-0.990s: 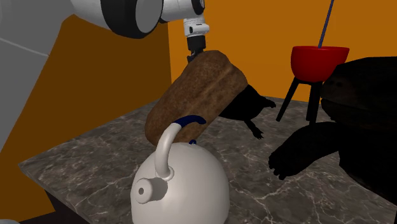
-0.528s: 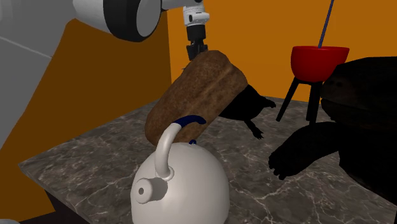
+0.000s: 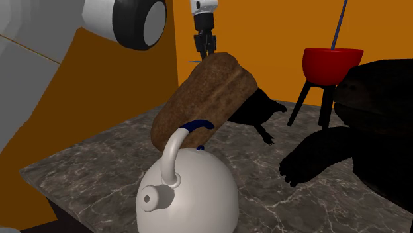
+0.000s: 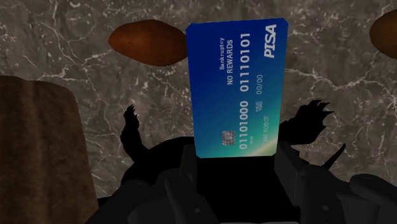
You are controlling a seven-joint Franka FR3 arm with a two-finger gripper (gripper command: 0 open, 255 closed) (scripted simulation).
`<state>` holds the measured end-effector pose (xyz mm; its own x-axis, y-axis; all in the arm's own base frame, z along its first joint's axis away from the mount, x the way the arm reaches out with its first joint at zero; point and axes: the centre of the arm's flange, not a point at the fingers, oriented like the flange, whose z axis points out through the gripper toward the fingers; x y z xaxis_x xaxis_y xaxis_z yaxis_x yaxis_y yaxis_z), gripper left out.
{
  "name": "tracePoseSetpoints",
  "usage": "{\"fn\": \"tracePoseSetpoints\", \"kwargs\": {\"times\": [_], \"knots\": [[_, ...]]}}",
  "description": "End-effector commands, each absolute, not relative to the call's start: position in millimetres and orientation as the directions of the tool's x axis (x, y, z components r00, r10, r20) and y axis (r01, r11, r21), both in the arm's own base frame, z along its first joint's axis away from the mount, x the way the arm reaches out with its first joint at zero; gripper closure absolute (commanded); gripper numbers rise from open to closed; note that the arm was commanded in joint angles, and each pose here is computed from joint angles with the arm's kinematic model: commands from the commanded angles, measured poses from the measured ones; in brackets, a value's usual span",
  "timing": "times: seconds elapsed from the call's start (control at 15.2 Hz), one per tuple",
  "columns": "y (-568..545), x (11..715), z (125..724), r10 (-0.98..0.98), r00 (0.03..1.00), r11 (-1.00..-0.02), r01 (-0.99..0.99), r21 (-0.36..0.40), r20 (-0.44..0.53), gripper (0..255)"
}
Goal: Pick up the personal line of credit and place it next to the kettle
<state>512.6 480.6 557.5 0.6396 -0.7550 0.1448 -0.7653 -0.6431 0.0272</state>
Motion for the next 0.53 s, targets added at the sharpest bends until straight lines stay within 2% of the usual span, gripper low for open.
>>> {"fn": "tracePoseSetpoints", "kwargs": {"times": [0.0, 0.26, 0.46], "knots": [[480.8, 512.8, 568.3, -0.755, 0.639, -0.643, -0.766, 0.028, 0.145, 255], [480.8, 512.8, 587.0, -0.755, 0.639, -0.643, -0.766, 0.028, 0.145, 255], [441.3, 509.8, 587.2, -0.755, 0.639, -0.643, -0.766, 0.028, 0.145, 255]]}}
